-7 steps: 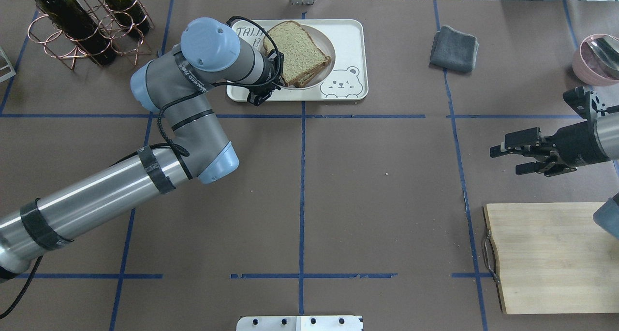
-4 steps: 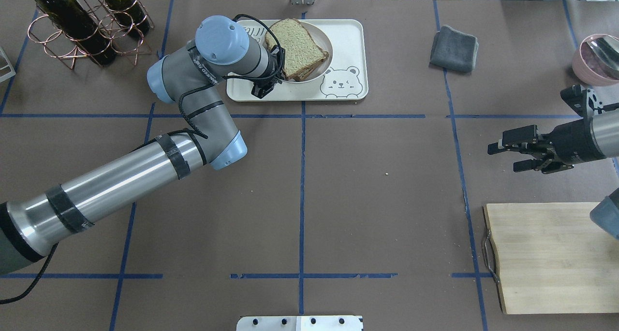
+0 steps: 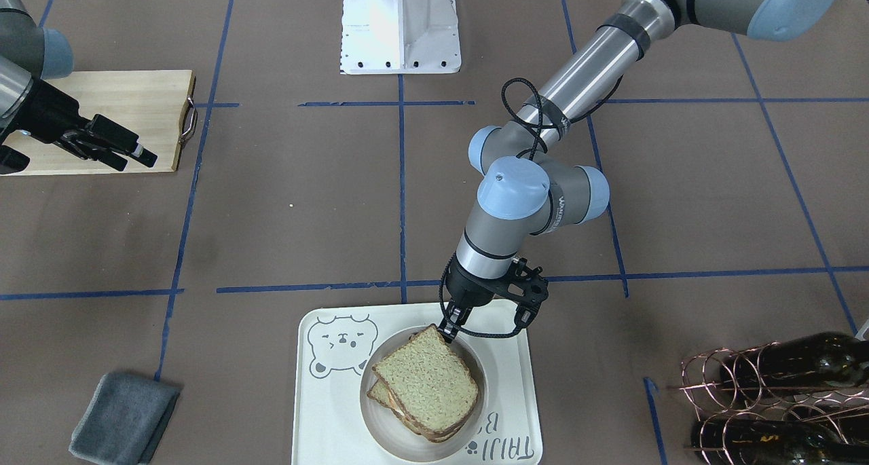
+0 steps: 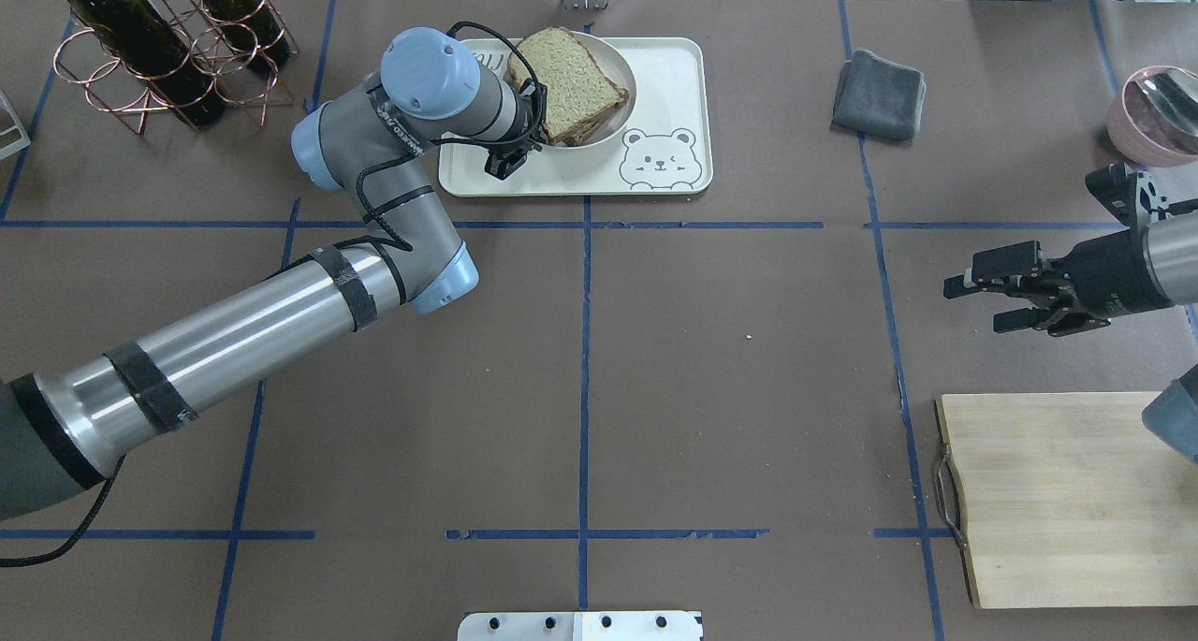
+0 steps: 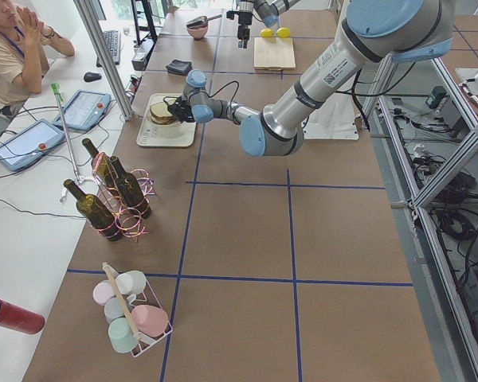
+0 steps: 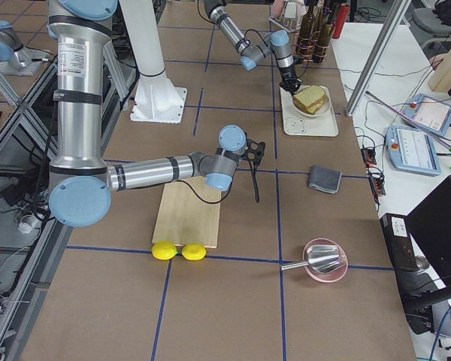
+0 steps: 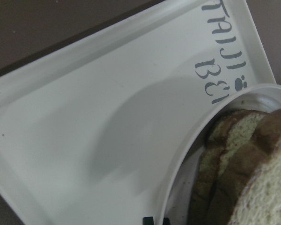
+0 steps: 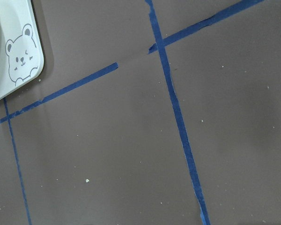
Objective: Make sandwich and place on tray
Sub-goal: 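Lower the plate onto the tray and open the left gripper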
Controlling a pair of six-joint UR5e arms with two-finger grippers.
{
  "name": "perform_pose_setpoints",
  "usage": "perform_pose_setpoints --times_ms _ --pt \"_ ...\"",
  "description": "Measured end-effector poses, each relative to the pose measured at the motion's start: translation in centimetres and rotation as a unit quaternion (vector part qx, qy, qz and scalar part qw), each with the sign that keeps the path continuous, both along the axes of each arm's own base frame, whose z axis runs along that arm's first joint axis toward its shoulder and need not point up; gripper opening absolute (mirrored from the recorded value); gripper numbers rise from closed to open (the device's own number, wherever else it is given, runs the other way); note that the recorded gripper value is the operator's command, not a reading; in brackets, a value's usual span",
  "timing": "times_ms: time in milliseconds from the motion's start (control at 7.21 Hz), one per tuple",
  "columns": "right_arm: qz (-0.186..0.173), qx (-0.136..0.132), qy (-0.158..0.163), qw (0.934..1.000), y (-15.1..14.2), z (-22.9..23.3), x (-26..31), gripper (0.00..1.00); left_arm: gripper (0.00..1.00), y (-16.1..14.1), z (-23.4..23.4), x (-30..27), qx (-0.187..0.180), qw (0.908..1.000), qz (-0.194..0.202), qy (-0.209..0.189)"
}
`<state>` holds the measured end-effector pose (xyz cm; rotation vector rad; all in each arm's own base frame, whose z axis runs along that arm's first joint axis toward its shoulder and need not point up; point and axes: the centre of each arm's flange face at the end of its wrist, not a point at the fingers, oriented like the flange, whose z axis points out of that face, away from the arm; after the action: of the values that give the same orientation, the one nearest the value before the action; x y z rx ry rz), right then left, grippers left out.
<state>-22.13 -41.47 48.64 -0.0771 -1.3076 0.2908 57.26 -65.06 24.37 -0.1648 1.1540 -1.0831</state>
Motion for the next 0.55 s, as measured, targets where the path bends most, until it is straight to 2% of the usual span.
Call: perform_pose_setpoints --times_ms 139,555 --pt "0.000 0.000 0.000 1.0000 0.0 0.0 0.0 1.00 0.25 -0.1 0.1 0.0 0.012 0.9999 0.007 -0.006" --pt "0.000 0.000 0.000 1.0000 0.0 0.0 0.0 1.00 0.26 -0.1 -0.3 -1.1 0.068 0.9966 0.034 -0.029"
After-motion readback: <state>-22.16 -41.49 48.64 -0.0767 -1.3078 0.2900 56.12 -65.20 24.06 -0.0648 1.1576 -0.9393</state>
